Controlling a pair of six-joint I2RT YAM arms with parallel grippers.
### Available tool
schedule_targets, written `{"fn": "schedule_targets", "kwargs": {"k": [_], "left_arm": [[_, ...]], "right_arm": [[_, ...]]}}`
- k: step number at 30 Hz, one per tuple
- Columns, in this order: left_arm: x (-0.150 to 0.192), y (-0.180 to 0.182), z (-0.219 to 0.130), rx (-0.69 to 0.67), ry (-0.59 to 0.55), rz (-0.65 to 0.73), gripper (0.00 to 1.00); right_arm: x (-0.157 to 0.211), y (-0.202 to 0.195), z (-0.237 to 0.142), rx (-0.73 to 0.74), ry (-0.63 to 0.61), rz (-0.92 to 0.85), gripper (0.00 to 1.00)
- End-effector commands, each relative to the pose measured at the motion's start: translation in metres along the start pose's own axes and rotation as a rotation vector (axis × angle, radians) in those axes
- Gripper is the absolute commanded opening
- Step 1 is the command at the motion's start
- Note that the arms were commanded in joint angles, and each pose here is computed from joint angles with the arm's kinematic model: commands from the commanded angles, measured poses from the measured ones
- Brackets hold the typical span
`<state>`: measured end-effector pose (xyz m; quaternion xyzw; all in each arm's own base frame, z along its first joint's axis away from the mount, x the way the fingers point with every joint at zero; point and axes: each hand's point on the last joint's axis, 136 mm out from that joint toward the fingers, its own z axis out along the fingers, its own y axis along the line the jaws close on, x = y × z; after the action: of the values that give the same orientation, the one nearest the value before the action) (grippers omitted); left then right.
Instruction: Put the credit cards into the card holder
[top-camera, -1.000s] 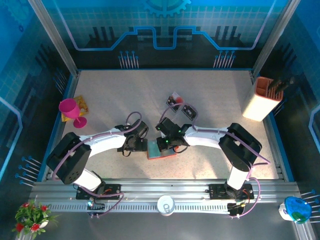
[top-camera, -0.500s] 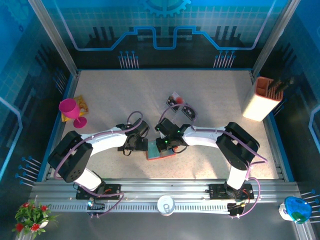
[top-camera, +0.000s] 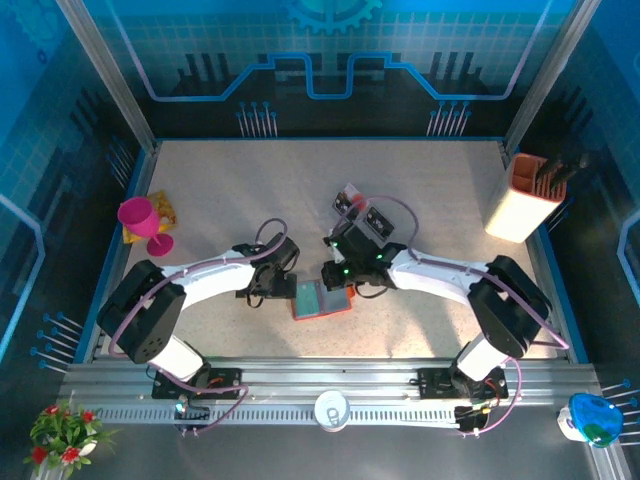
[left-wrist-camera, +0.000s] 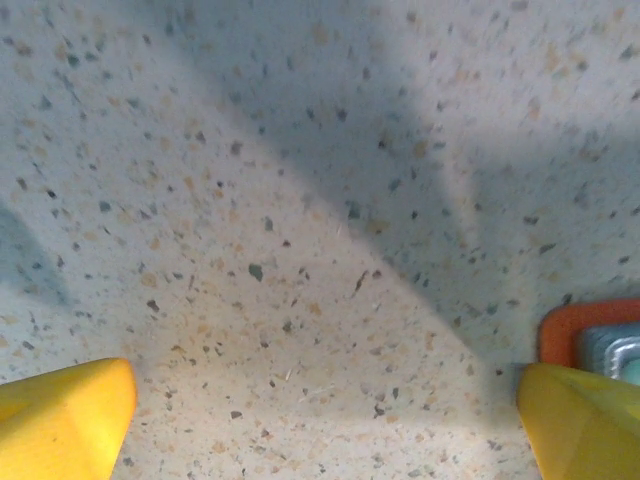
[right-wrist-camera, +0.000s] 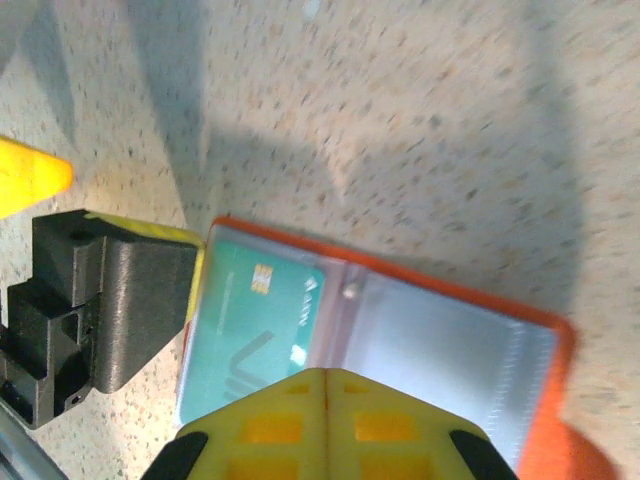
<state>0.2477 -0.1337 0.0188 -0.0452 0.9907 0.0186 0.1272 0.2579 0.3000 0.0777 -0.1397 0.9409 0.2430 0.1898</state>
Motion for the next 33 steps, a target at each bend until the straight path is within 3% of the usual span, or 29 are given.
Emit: {"fn": "schedule_targets", "kwargs": {"k": [1,12,22,33], "left_arm": [[-0.021,0.000,-0.020,0.012,-0.066,-0.002,0.99],[-0.023,-0.037,-0.057,0.206,-0.090,-0.055,0.99],[-0.002,-0.076,-0.049,0.224,-0.056,0.001,0.99],[0.006,-0.087,-0.037,0.218,-0.040,0.044,0.99]], "right_arm": [[0.002,-0.026,-0.011,0.052,-0.005,0.006,0.00],[0.007,-0.034,-0.003,-0.014,0.044,0.005,0.00],[0.013,-0.034,0.021,-0.010,0.091,0.004,0.00],[0.041,-0.033,0.042,-0.031,0.156,0.044,0.00]]}}
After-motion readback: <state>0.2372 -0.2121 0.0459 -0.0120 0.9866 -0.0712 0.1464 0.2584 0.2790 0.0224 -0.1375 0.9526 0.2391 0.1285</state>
